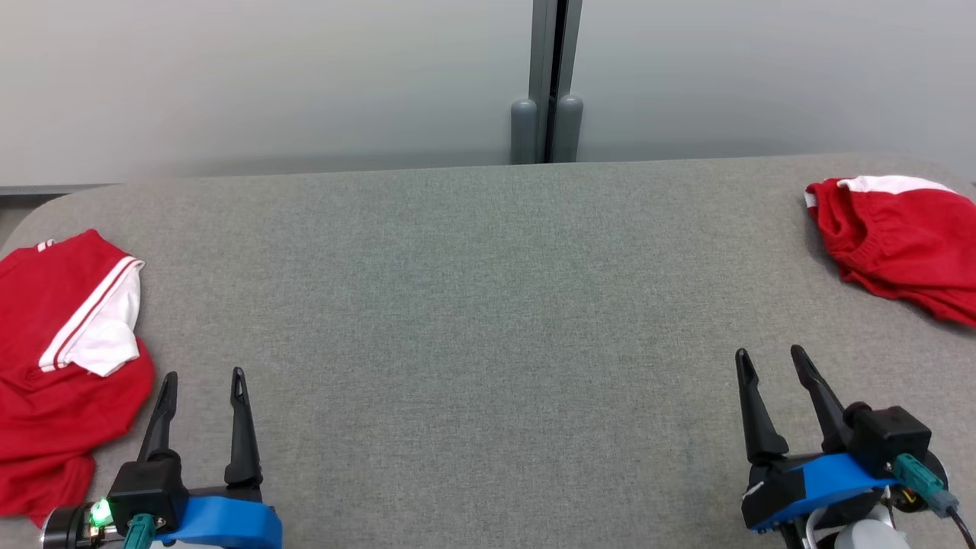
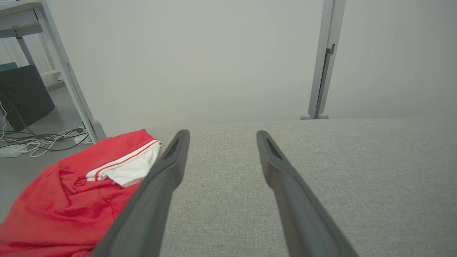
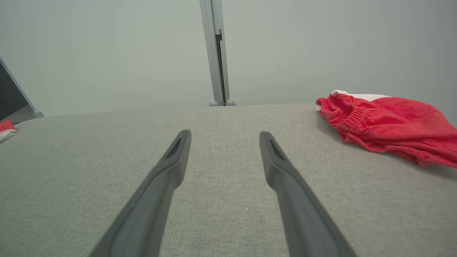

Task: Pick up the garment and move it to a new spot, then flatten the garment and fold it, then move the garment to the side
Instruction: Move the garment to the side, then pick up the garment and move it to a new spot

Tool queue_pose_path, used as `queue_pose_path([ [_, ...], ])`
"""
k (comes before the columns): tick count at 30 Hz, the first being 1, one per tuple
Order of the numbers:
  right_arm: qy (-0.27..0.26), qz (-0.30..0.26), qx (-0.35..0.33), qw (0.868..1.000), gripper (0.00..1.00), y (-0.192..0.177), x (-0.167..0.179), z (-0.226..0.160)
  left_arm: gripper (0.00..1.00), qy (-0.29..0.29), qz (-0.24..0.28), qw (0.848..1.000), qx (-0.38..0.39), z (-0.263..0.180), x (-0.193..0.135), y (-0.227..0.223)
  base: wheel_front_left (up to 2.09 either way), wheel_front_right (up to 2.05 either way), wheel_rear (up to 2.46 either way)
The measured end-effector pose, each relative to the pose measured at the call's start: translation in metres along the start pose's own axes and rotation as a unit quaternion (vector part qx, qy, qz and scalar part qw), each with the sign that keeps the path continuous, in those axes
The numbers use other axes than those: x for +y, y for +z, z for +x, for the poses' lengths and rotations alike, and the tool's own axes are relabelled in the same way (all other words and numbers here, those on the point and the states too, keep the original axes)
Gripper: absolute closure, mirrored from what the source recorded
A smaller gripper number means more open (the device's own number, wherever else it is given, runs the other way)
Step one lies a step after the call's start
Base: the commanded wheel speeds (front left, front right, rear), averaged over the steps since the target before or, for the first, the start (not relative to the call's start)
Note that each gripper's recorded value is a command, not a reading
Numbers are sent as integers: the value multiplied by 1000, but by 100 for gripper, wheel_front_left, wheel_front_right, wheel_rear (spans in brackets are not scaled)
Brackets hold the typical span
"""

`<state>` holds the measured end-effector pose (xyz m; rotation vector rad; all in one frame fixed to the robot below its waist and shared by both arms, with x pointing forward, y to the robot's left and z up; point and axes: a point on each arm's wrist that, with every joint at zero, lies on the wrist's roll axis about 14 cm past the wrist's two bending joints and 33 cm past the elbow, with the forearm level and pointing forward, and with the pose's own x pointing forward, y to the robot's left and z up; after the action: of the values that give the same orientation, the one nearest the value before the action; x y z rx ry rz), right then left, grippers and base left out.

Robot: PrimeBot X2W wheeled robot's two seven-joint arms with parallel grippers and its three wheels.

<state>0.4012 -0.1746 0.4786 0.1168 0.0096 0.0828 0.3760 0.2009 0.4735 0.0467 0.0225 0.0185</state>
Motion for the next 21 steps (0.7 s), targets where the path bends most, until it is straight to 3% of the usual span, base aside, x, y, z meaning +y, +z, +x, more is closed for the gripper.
queue_pose_path([
  [21, -6, 6, -6, 1000, 0, 2, 3, -30, 0, 17, -5, 1000, 4, -25, 15, -2, 0, 0, 0],
])
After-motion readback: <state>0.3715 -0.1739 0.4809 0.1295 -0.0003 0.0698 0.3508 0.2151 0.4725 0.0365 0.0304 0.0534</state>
